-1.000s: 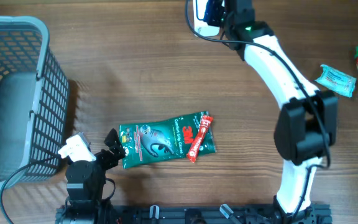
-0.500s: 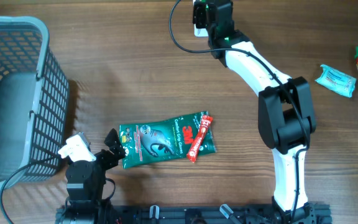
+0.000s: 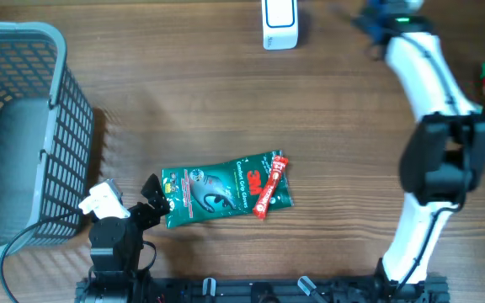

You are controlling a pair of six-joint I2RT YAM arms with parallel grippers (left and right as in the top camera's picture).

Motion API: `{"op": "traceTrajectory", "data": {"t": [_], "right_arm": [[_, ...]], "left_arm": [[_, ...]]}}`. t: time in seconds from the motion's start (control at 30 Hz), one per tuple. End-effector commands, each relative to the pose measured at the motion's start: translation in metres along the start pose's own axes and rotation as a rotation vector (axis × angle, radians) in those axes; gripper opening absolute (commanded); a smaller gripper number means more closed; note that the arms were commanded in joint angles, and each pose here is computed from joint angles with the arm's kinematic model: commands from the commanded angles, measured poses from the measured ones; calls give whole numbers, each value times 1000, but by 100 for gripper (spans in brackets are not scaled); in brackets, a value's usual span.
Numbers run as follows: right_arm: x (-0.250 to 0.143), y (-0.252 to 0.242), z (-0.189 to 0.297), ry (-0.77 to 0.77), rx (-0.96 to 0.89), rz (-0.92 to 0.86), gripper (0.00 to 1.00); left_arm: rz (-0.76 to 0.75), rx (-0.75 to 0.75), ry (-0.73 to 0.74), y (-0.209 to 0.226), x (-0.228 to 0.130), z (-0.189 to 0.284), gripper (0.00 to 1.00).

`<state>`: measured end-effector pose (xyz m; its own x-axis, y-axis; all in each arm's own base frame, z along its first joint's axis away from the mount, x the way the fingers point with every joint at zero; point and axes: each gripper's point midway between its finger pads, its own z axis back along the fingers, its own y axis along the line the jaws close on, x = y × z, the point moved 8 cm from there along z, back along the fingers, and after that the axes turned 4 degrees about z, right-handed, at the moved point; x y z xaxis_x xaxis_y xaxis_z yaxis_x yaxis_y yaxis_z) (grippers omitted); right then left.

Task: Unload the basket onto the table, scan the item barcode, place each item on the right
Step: 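Carry the jar to the far right and place it by the bottle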

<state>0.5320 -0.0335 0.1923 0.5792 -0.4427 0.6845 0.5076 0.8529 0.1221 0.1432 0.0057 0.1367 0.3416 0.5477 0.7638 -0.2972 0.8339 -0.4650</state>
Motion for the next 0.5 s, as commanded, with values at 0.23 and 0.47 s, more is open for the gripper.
{"op": "traceTrajectory", "data": {"t": [0.23, 0.47], "right_arm": [[-14, -112, -39, 268, -163, -446, 66], [-31, -163, -55, 390, -243, -592, 69]], "left_arm": [[8, -4, 0, 0, 0, 0, 100], [8, -4, 0, 0, 0, 0, 100]]}}
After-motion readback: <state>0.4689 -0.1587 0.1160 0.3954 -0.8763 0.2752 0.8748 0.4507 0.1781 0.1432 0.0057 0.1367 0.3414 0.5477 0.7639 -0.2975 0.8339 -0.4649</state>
